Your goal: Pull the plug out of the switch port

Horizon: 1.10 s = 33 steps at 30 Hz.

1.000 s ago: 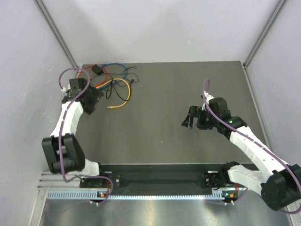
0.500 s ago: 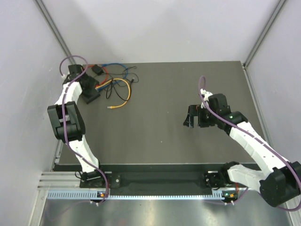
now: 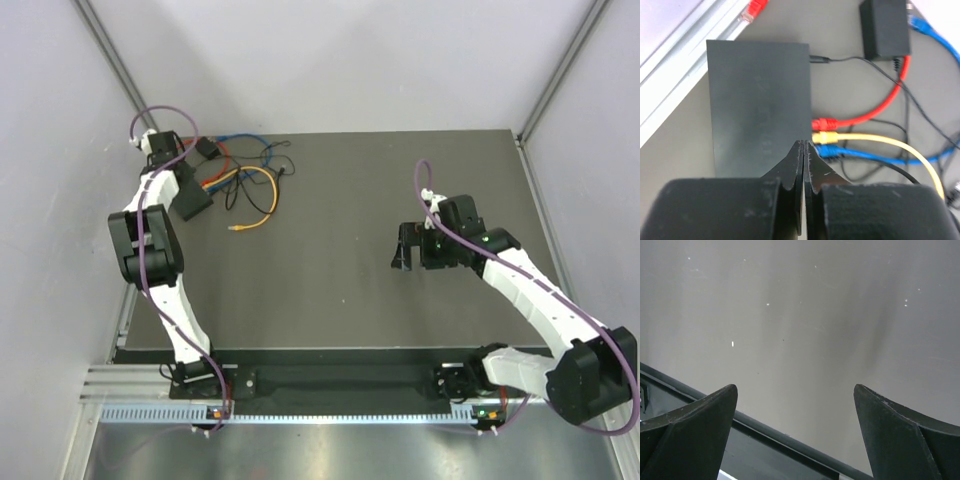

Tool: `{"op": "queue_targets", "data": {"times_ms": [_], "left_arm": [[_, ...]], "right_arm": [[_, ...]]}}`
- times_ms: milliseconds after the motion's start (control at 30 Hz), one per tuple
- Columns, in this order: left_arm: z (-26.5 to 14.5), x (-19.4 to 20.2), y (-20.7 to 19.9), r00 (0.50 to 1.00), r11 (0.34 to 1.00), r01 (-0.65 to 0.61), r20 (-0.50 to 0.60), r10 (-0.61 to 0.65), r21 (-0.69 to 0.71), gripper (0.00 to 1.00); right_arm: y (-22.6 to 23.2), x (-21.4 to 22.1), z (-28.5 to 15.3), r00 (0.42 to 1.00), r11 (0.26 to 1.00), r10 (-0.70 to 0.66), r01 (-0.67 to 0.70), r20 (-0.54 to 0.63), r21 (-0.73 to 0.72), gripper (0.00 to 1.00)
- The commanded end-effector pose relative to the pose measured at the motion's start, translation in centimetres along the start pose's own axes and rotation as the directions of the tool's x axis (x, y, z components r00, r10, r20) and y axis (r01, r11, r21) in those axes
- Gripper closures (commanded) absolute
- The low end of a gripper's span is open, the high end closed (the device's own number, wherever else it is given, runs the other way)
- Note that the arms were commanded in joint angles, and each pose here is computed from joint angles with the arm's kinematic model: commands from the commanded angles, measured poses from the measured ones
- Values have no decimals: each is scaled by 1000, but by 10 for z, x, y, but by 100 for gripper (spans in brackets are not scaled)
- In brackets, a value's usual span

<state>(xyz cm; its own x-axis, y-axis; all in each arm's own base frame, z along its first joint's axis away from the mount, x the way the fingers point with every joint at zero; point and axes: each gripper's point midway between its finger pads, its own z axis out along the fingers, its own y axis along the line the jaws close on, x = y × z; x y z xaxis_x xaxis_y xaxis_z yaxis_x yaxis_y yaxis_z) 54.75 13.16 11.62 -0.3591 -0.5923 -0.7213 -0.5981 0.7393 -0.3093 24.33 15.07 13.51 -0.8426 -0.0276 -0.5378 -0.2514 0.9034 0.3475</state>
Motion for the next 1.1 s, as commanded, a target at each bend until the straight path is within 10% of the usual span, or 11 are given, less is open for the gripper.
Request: {"op": "queue_targets", "data": {"times_ms": [0,600,1067], "left_arm": [[20,-25,4,991,1000,-18,132,18,4,100],[118,-60,26,970,992,125,213,-116,-29,100],[78,-15,19,984,985,175,43,-175,0,100]], "right_arm": [[0,-15,-8,1000,1000,-21,21,20,7,0],[-10,3,-3,993,998,35,-29,-111,55,0],[-5,-11,11,996,998,60,-58,-65,30,0]]}}
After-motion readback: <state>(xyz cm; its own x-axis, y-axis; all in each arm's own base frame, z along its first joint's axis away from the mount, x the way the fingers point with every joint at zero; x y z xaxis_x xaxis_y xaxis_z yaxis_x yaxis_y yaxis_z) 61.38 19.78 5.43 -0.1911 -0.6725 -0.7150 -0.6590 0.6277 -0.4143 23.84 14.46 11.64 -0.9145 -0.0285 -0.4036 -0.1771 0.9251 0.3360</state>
